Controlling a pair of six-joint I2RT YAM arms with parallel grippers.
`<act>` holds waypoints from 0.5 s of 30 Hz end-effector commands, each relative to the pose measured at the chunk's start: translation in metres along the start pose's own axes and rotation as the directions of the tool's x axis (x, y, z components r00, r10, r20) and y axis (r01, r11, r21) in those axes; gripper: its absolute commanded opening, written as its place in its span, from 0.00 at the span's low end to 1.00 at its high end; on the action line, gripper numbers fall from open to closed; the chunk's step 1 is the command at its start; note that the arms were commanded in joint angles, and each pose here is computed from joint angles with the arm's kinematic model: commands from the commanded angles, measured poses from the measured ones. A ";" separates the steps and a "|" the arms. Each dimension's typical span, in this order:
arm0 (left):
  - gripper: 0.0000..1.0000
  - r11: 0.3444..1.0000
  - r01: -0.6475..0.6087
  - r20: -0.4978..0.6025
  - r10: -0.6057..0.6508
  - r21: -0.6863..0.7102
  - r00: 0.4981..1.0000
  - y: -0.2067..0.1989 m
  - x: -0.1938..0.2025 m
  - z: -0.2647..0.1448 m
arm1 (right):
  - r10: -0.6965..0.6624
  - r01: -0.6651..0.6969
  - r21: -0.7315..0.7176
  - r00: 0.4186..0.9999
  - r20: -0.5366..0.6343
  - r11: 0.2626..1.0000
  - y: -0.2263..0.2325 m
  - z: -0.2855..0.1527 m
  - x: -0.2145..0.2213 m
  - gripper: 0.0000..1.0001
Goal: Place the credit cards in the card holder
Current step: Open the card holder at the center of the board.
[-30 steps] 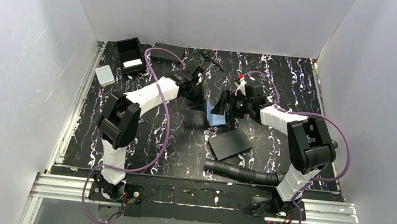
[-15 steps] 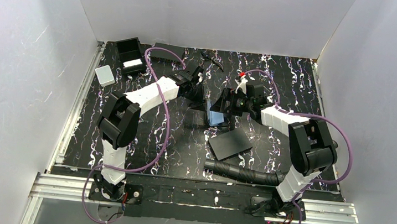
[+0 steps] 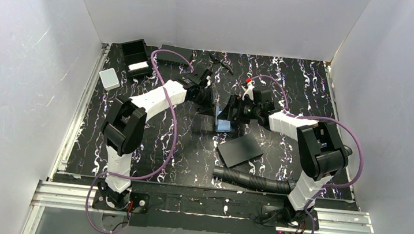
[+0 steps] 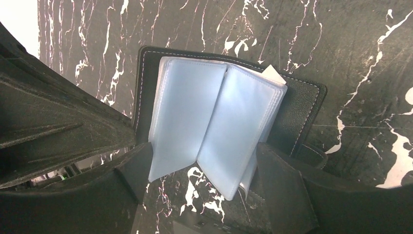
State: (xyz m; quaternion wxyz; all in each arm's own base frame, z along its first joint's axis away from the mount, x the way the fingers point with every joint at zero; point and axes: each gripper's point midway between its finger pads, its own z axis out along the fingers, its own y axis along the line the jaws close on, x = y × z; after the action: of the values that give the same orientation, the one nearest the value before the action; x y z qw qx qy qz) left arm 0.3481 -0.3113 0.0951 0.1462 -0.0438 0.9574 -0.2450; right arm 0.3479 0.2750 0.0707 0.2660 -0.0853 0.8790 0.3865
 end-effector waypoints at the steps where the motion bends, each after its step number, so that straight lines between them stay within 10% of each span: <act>1: 0.00 1.000 -0.015 0.004 0.015 0.011 1.000 -0.007 -0.002 -0.010 | -0.036 0.037 -0.018 0.999 0.025 0.999 0.008 0.002 -0.010 0.82; 15: 0.00 1.000 -0.015 -0.010 0.015 -0.025 1.000 0.006 0.006 -0.008 | -0.072 0.071 0.038 0.997 0.023 0.997 0.002 -0.006 -0.011 0.52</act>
State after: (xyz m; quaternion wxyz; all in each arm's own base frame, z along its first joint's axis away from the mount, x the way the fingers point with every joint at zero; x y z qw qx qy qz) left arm 0.3475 -0.3109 0.0944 0.1452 -0.0428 0.9578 -0.2442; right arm 0.3481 0.2700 0.0641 0.2685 -0.0893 0.8865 0.3662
